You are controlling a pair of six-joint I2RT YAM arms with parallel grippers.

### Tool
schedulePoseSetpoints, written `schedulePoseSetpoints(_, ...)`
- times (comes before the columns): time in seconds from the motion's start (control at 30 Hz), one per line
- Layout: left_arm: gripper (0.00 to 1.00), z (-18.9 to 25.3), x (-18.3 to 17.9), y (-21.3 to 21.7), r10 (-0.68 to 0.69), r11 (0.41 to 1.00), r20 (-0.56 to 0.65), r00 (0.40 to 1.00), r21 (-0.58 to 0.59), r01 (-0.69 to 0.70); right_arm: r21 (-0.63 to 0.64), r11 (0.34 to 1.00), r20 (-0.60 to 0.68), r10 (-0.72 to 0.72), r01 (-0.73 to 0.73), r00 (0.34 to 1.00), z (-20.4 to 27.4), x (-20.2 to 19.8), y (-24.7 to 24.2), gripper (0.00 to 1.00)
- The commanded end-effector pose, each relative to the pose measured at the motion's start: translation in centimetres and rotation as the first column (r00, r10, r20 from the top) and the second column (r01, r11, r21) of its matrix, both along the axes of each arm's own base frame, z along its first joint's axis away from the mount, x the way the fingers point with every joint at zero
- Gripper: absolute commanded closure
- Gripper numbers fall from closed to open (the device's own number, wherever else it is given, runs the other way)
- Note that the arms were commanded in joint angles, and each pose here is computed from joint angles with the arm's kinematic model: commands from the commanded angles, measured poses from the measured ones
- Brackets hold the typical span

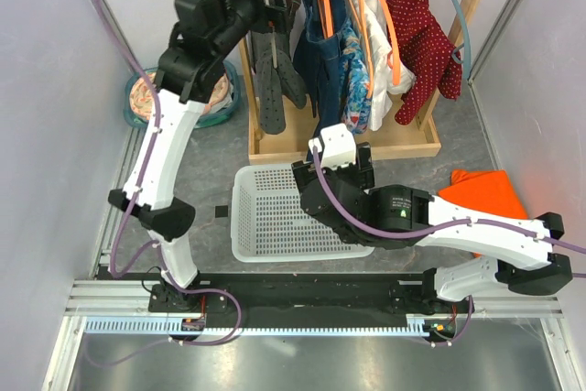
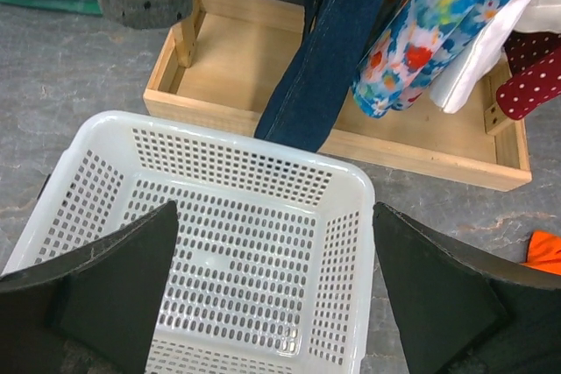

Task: Remove the skirt from the hanger

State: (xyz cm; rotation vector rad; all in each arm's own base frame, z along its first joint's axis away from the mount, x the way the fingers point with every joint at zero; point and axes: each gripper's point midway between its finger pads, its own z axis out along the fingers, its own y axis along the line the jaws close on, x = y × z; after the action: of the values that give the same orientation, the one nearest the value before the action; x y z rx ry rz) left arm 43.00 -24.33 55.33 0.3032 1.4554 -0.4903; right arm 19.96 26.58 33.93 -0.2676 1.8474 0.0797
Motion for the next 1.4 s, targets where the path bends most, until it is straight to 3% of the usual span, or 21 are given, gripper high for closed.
schedulePoseSetpoints(0.0,0.0,-0.3,2.0,1.1,0.11,0.994,0.006,0.994,-0.009,-0.11,0.063,0.998,0.002,-0.005,0.005,1.0,0.8,-0.3,-0.7,0.02)
schedulePoseSetpoints(0.4,0.0,-5.9,4.9,3.4,0.251,0.965,-0.086,0.964,0.105,-0.242,0.099,0.994,0.055,-0.054,0.048,0.997,2.9,0.1,-2.7,0.02)
schedulePoseSetpoints(0.67,0.0,-8.6,5.8,4.9,0.273,0.957,-0.142,0.952,0.14,-0.254,0.16,0.985,0.071,-0.072,0.06,0.995,3.6,0.2,-4.5,0.02)
schedulePoseSetpoints(0.77,0.28,-8.0,5.5,4.8,0.254,0.963,-0.133,0.958,0.129,-0.238,0.159,0.986,0.065,-0.067,0.056,0.996,3.2,0.3,-4.4,0.02)
schedulePoseSetpoints(0.8,0.43,-7.9,5.5,4.7,0.248,0.964,-0.132,0.96,0.127,-0.232,0.158,0.986,0.064,-0.066,0.055,0.996,3.1,0.3,-4.3,0.02)
schedulePoseSetpoints(0.83,0.5,-7.6,5.3,4.7,0.245,0.965,-0.128,0.961,0.123,-0.23,0.158,0.986,0.063,-0.064,0.053,0.996,3.0,0.2,-4.3,0.02)
schedulePoseSetpoints(0.9,0.59,-7.5,5.2,4.7,0.241,0.966,-0.124,0.963,0.125,-0.225,0.156,0.986,0.06,-0.066,0.056,0.996,2.7,0.3,-4.2,0.02)
schedulePoseSetpoints(1.07,0.61,-6.4,4.4,5.2,0.225,0.97,-0.107,0.968,0.116,-0.213,0.154,0.987,0.05,-0.057,0.048,0.997,2.0,0.3,-3.8,0.04)
schedulePoseSetpoints(1.13,0.68,-5.7,4.2,5.5,0.226,0.97,-0.095,0.969,0.109,-0.216,0.153,0.987,0.047,-0.058,0.05,0.997,1.8,0.4,-3.8,0.04)
schedulePoseSetpoints(1.17,0.73,-5.2,3.9,5.7,0.221,0.972,-0.086,0.971,0.104,-0.212,0.15,0.987,0.045,-0.055,0.047,0.997,1.7,0.4,-3.7,0.05)
schedulePoseSetpoints(1.2,0.91,-4.4,3.4,5.9,0.216,0.973,-0.073,0.974,0.094,-0.209,0.153,0.987,0.045,-0.054,0.046,0.998,1.7,0.4,-3.6,0.05)
schedulePoseSetpoints(1.23,0.98,-3.9,3.1,6.0,0.212,0.974,-0.062,0.975,0.09,-0.206,0.151,0.988,0.042,-0.051,0.045,0.998,1.5,0.3,-3.6,0.05)
schedulePoseSetpoints(1.37,0.98,-1.9,1.7,6.2,0.186,0.98,-0.02,0.982,0.072,-0.184,0.161,0.986,0.034,-0.041,0.035,0.999,1.3,0.3,-3.5,0.05)
